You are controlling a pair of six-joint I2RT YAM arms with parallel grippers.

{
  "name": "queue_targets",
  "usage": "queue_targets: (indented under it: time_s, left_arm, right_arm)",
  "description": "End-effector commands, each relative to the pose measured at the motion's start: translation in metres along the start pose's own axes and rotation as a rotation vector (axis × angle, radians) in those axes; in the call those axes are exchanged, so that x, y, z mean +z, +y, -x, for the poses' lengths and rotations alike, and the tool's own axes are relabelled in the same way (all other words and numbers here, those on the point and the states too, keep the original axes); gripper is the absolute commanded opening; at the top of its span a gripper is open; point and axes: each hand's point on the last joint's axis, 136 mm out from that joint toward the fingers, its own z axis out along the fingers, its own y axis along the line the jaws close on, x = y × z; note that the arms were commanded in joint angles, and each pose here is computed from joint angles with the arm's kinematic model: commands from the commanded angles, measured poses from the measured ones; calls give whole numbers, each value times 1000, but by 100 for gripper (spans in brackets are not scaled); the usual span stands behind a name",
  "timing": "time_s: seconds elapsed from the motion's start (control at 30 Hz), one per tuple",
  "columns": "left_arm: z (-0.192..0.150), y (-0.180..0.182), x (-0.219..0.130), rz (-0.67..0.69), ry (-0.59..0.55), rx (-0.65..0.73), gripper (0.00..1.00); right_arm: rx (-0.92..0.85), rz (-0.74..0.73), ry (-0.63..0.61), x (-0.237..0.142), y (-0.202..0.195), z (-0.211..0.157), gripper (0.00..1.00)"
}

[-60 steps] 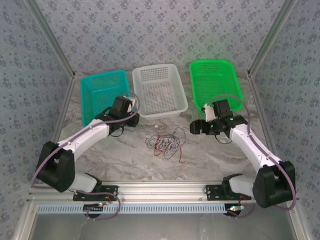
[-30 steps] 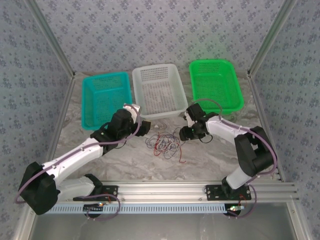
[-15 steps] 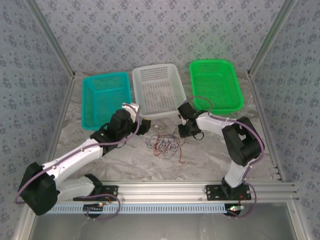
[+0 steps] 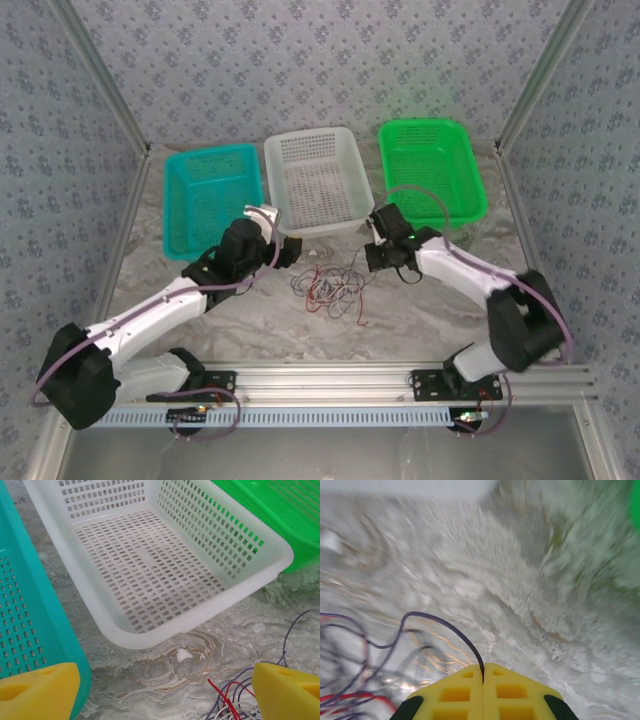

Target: Untangle the cables

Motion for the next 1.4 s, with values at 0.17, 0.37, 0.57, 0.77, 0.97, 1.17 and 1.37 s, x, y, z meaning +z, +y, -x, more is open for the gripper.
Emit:
queue_targets:
  time_s: [0.17, 0.37, 0.57, 0.77, 0.97, 1.17, 1.37]
  left_arm:
    - [36, -49, 15, -214, -68, 15, 89]
    - [59, -108, 17, -428, -114, 69, 88]
    - [65, -161, 17, -606, -111, 96, 84]
    - [58, -180, 33, -642, -72, 108, 79]
    - [57, -198, 46, -683, -49, 114, 67]
    - [66, -185, 57, -581, -80, 86, 27]
    - [85, -185, 38, -588, -125, 103, 11]
  right_arm:
    - [-118, 82, -266, -98, 12, 47, 0]
    - [-126, 88, -310, -126, 13, 60, 0]
    - [-119, 112, -388, -147, 17, 74, 0]
    - [-119, 135, -394, -151, 21, 73, 0]
    - [-118, 140, -396, -154, 21, 72, 0]
    - [-120, 109, -394, -157, 14, 67, 0]
    - [-89, 83, -356, -145, 5, 56, 3]
